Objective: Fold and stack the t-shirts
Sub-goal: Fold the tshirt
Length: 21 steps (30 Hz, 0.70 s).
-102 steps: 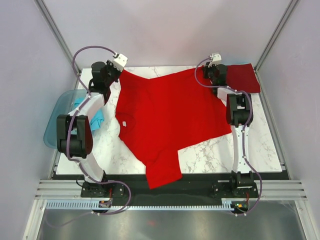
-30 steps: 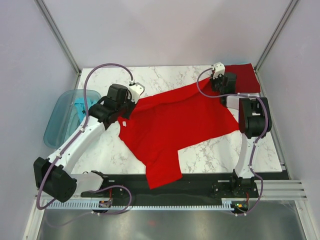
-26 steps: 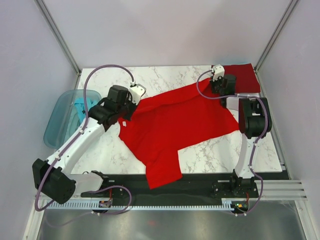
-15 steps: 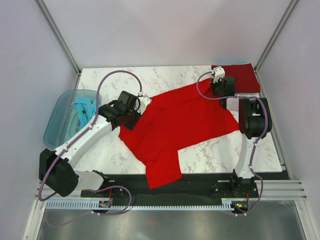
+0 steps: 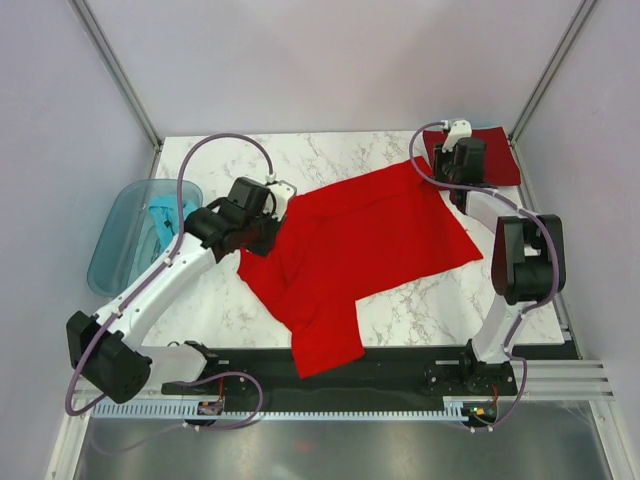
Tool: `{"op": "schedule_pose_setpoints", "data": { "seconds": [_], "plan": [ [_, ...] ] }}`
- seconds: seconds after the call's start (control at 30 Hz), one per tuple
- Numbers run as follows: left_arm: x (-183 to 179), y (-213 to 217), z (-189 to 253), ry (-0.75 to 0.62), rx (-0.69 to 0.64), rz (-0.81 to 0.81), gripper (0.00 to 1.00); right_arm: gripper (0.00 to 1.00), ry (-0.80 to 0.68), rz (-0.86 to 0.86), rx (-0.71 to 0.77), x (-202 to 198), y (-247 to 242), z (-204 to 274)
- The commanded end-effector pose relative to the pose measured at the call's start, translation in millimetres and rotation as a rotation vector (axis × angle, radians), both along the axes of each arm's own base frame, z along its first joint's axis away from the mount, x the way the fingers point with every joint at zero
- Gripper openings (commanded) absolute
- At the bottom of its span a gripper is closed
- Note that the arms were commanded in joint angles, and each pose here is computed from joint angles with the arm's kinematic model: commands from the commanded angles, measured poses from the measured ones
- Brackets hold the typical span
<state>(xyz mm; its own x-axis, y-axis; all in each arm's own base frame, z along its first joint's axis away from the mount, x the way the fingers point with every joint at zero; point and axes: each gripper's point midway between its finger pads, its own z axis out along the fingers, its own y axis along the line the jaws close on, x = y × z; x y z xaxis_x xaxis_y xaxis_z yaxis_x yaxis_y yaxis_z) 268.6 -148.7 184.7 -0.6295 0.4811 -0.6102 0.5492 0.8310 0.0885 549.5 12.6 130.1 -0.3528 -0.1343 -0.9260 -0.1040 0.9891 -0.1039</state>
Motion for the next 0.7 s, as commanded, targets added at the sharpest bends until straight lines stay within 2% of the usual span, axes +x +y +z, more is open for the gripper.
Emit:
{"op": "schedule_pose_setpoints", "data": {
  "seconds": [0.0,0.07,0.1,0.17,0.2,0.3,0.37,0.5,0.6,0.67],
  "plan": [
    [-0.4,-23.9,7.8,0.007,-0.115,0.066,0.33,0.37,0.094,-0.16,0.19,-29.4,-4.3,19.9],
    [-9.9,-36.3,3.3,0.019,-0.192,0.049,0.32,0.35,0.123,-0.251,0.244,-42.1,-10.5,24.8],
    [-7.6,-45.6,5.8,0.018,-0.259,0.072,0.32,0.31,0.233,-0.321,0.288,-61.3,-11.4,7.1],
    [-10.8,-56.4,-5.7,0.067,-0.328,0.103,0.31,0.27,0.338,-0.38,0.299,-81.8,-13.4,-5.0],
    [-9.0,-64.8,-7.8,0.09,-0.379,0.135,0.28,0.2,0.36,-0.413,0.329,-87.0,-12.8,-9.1],
    [-14.3,-85.1,-34.7,0.161,-0.421,0.139,0.28,0.13,0.409,-0.481,0.365,-109.5,-14.2,-29.5],
    [-18.9,-84.2,-63.0,0.185,-0.365,0.181,0.3,0.11,0.439,-0.523,0.405,-123.5,-12.5,-42.1],
    [-24.7,-86.9,-93.4,0.21,-0.333,0.26,0.32,0.1,0.5,-0.583,0.455,-146.5,-9.2,-70.3],
    [-16.8,-72.0,-120.5,0.193,-0.275,0.384,0.31,0.05,0.521,-0.736,0.432,-168.4,-27.4,-97.4],
    [-8.8,-54.7,-129.0,0.138,-0.221,0.474,0.31,0.04,0.54,-0.771,0.46,-173.9,-28.1,-110.6]
  ]
}}
